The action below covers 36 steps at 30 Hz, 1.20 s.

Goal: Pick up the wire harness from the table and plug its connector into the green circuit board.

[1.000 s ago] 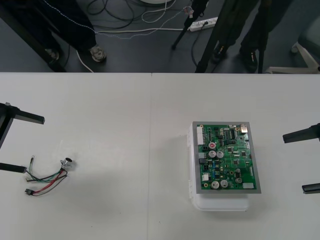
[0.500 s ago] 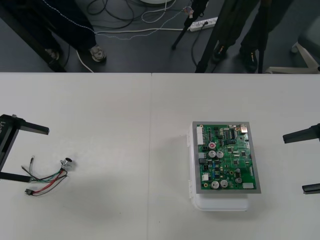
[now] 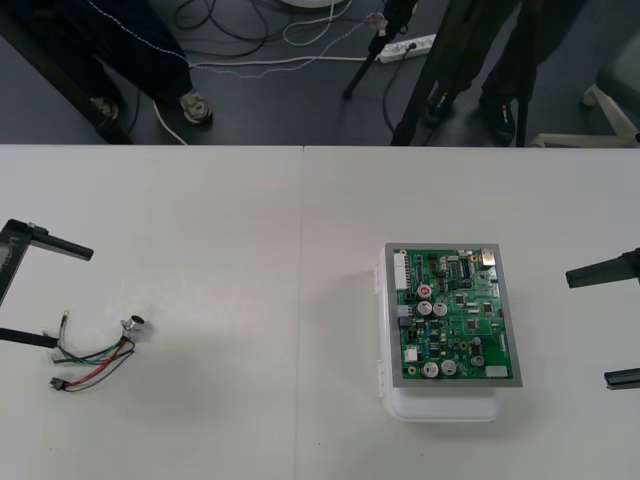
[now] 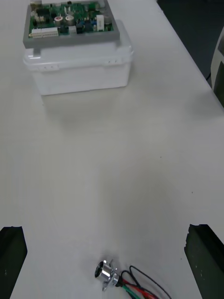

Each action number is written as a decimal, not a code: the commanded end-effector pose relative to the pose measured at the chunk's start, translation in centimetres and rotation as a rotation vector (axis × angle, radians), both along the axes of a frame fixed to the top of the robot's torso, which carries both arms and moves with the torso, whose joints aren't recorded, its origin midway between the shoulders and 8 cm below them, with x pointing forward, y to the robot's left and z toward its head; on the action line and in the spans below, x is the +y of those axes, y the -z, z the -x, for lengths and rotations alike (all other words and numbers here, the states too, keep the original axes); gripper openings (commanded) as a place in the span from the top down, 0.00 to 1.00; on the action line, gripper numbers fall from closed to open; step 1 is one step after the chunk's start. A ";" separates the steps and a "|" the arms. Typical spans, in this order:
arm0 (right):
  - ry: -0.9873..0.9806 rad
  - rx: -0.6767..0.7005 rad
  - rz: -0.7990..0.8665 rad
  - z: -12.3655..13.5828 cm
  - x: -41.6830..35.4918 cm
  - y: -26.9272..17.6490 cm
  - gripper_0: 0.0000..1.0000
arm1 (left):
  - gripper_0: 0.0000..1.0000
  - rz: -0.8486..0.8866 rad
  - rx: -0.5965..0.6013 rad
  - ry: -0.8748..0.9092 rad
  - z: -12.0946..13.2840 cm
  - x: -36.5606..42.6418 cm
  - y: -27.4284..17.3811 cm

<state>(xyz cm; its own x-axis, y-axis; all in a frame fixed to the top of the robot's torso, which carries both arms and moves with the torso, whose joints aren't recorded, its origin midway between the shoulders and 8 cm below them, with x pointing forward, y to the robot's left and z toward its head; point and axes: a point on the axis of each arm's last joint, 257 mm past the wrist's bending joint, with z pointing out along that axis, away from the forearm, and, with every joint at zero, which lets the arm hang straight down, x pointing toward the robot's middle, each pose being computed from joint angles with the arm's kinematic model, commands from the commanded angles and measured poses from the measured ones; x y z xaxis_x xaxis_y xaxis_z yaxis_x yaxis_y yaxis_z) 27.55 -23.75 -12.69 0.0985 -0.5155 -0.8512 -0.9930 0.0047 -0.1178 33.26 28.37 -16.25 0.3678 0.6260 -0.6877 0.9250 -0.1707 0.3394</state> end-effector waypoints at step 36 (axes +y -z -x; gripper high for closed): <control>0.140 -0.006 -0.336 -1.6 -0.9 -4.3 0.00 | 0.00 -0.639 -0.719 0.700 -8.5 2.8 3.5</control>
